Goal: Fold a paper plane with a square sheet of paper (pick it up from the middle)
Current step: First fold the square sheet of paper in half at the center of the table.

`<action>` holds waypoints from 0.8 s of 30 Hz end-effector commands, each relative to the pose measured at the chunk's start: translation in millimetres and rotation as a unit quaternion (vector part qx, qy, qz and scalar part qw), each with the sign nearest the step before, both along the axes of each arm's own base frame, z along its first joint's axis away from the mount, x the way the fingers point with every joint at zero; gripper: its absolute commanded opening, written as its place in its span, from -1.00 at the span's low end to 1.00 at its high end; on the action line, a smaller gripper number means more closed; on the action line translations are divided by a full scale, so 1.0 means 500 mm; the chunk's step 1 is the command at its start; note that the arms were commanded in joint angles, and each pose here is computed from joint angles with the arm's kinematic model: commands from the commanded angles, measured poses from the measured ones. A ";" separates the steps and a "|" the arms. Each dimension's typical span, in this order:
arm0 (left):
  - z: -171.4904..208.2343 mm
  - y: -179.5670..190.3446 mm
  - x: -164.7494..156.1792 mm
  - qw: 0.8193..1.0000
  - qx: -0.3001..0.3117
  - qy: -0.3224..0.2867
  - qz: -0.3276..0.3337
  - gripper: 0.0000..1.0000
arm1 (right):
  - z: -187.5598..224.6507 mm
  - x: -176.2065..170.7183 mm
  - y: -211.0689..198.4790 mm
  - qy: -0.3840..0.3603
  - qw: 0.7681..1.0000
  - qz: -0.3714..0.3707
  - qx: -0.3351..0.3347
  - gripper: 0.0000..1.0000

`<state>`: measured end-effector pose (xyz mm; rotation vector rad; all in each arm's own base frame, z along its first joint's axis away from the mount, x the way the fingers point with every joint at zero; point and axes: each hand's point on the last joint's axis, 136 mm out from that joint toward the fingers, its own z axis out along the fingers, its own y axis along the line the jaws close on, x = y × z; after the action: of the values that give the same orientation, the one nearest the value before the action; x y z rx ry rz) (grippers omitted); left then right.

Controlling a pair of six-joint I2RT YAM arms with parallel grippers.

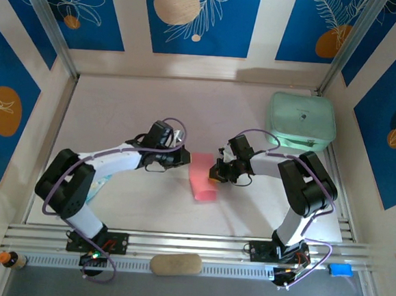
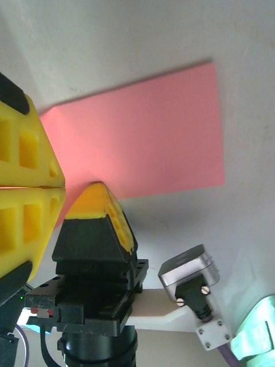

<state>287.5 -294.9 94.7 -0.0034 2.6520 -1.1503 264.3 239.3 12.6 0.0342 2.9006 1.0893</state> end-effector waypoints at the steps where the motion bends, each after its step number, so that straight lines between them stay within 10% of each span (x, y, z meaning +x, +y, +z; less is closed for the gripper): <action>1: 0.000 -0.035 -0.004 1.000 -0.023 0.008 -0.019 -0.85 | -0.076 -0.057 -0.065 0.061 0.994 -0.021 -0.086 -1.00; 24: -0.155 -0.056 -0.077 0.995 -0.009 0.094 -0.038 -0.86 | -0.082 -0.061 -0.068 0.066 0.994 -0.022 -0.089 -1.00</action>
<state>259.3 -325.6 30.8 -0.0141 2.7935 -1.2583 264.2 239.3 12.4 0.0336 2.8994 1.0898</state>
